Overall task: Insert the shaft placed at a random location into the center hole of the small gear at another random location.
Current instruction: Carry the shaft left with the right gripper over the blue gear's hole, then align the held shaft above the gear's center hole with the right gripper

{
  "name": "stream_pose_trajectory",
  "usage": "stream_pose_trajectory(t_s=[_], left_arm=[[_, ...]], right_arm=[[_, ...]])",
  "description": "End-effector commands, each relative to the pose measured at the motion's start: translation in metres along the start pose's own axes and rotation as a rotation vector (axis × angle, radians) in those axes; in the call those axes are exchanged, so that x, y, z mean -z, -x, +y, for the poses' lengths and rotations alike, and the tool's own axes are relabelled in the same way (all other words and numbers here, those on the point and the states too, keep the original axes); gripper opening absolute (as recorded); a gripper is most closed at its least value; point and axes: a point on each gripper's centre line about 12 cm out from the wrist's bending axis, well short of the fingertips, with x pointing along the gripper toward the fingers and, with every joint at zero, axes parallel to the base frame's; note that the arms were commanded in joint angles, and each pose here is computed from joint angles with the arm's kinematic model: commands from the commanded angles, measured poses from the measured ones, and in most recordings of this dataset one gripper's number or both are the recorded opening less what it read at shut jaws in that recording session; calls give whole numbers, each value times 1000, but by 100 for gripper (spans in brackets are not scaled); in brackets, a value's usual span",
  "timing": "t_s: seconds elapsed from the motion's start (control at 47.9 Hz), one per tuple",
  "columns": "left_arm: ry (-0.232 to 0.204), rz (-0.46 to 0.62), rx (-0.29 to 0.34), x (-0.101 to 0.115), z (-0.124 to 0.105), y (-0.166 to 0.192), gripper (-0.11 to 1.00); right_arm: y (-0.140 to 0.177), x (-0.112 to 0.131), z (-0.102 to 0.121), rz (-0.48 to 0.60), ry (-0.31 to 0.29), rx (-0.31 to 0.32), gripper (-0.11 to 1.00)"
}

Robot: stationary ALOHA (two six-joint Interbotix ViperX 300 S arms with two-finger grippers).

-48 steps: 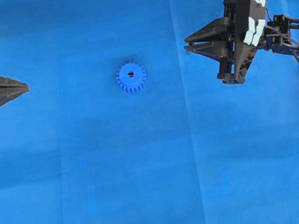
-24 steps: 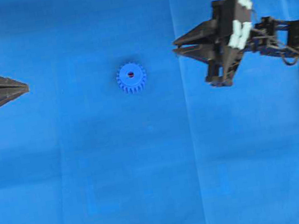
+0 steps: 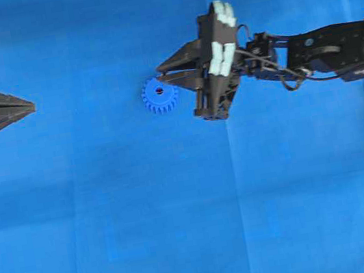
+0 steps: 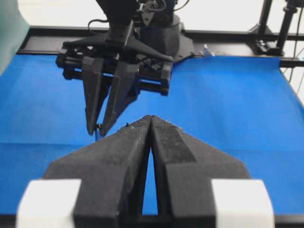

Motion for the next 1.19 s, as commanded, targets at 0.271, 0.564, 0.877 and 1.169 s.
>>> stream_pose_trajectory(t_s=[0.271, 0.564, 0.877, 1.169], left_arm=[[2, -12, -1, -4, 0, -2, 0], [2, -11, -1, -4, 0, -2, 0], [-1, -11, -1, -4, 0, -2, 0], [-1, -14, -1, -4, 0, -1, 0]], right_arm=[[-16, -14, 9, -22, 2, -17, 2], [-16, -14, 9, -22, 4, -17, 2], [-16, -13, 9, -21, 6, -17, 2], [-15, -10, 7, -12, 4, -14, 2]])
